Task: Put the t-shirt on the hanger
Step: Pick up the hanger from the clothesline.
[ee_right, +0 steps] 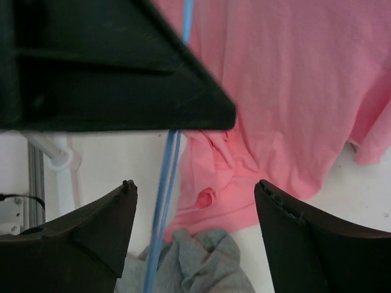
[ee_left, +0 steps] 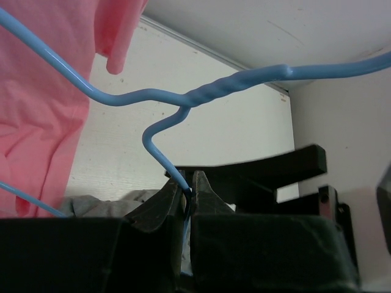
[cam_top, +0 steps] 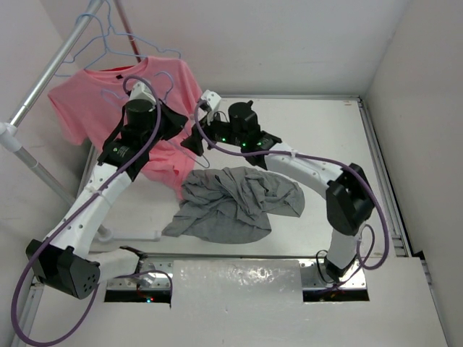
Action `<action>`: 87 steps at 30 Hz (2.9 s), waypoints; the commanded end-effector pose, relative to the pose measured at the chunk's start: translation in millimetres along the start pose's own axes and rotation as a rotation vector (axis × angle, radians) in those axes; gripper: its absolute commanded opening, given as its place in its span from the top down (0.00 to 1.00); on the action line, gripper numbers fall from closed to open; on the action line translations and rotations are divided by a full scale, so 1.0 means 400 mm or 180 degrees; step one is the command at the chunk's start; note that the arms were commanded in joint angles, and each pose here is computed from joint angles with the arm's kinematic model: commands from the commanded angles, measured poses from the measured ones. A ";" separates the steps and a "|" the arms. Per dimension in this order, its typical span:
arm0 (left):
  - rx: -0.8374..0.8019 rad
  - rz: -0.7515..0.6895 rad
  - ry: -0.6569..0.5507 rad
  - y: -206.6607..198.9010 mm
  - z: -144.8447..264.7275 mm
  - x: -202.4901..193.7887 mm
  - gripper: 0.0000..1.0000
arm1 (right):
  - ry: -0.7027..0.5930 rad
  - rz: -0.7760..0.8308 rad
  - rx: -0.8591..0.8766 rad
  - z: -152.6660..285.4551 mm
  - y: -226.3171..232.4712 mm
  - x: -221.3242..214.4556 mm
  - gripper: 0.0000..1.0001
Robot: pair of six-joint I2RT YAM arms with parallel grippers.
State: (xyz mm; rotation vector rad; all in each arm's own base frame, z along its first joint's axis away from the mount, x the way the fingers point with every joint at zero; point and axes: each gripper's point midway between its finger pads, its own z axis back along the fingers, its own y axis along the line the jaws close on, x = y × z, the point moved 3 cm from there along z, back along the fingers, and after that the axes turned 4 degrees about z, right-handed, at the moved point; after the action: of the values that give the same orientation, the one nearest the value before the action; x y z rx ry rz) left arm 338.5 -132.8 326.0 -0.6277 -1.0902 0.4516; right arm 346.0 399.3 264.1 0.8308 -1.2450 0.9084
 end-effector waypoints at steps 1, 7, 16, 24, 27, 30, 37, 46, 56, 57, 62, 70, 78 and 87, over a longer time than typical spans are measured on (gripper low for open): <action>-0.0175 0.0039 -0.0117 -0.028 0.001 0.023 1.00 | -0.0360 -0.0064 0.0016 -0.043 -0.007 0.084 0.26; -0.0186 0.0053 0.0021 -0.014 -0.013 -0.010 1.00 | -0.0468 -0.0268 0.0074 -0.074 -0.007 0.049 0.88; -0.0674 -0.0554 0.0330 -0.042 0.028 -0.048 0.60 | -0.0109 -0.0308 -0.0056 0.026 -0.036 0.000 1.00; -0.0890 -0.2225 0.0630 0.024 0.096 -0.085 0.33 | 0.0081 -0.0764 -0.0357 0.202 -0.172 -0.034 1.00; -0.0848 -0.3113 0.0706 0.079 0.091 -0.088 0.36 | 0.0272 -0.0747 -0.0387 0.265 -0.180 -0.070 1.00; -0.0743 -0.4001 0.0357 0.113 0.080 -0.049 0.36 | 0.0513 -0.0537 -0.0183 0.312 -0.143 -0.084 1.00; -0.1484 -0.5188 -0.0391 0.004 0.023 0.005 0.27 | 0.0922 -0.0022 0.0242 0.423 -0.053 -0.109 1.00; -0.2971 -0.5213 0.0150 0.005 0.015 -0.124 0.26 | 0.0885 0.0109 0.0524 0.467 0.002 -0.105 1.00; -0.3589 -0.4928 0.0472 0.027 0.056 -0.206 0.40 | 0.0831 0.0145 0.0574 0.468 0.006 -0.095 1.00; -0.3590 -0.4892 0.0492 0.030 0.055 -0.211 0.41 | 0.0790 0.0176 0.0583 0.464 0.005 -0.090 1.00; -0.3465 -0.4600 0.0411 0.028 0.030 -0.214 0.56 | 0.0669 0.0171 0.0621 0.460 0.012 -0.083 1.00; -0.3285 -0.4357 0.0318 0.029 0.021 -0.211 1.00 | 0.0551 0.0188 0.0644 0.443 0.007 -0.088 1.00; -0.3498 -0.4399 0.0474 0.031 0.028 -0.231 1.00 | -0.0053 0.0443 0.0333 0.362 -0.040 0.018 0.17; -0.3547 -0.4252 0.0545 0.032 0.002 -0.252 1.00 | -0.0080 0.0222 0.0381 0.205 -0.060 -0.008 0.31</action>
State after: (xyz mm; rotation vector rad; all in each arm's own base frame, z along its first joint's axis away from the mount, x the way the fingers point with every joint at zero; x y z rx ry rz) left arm 296.8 -179.0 235.6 -0.6690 -1.2266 -1.3915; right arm 315.0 306.3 247.4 0.8762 -1.1588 1.0991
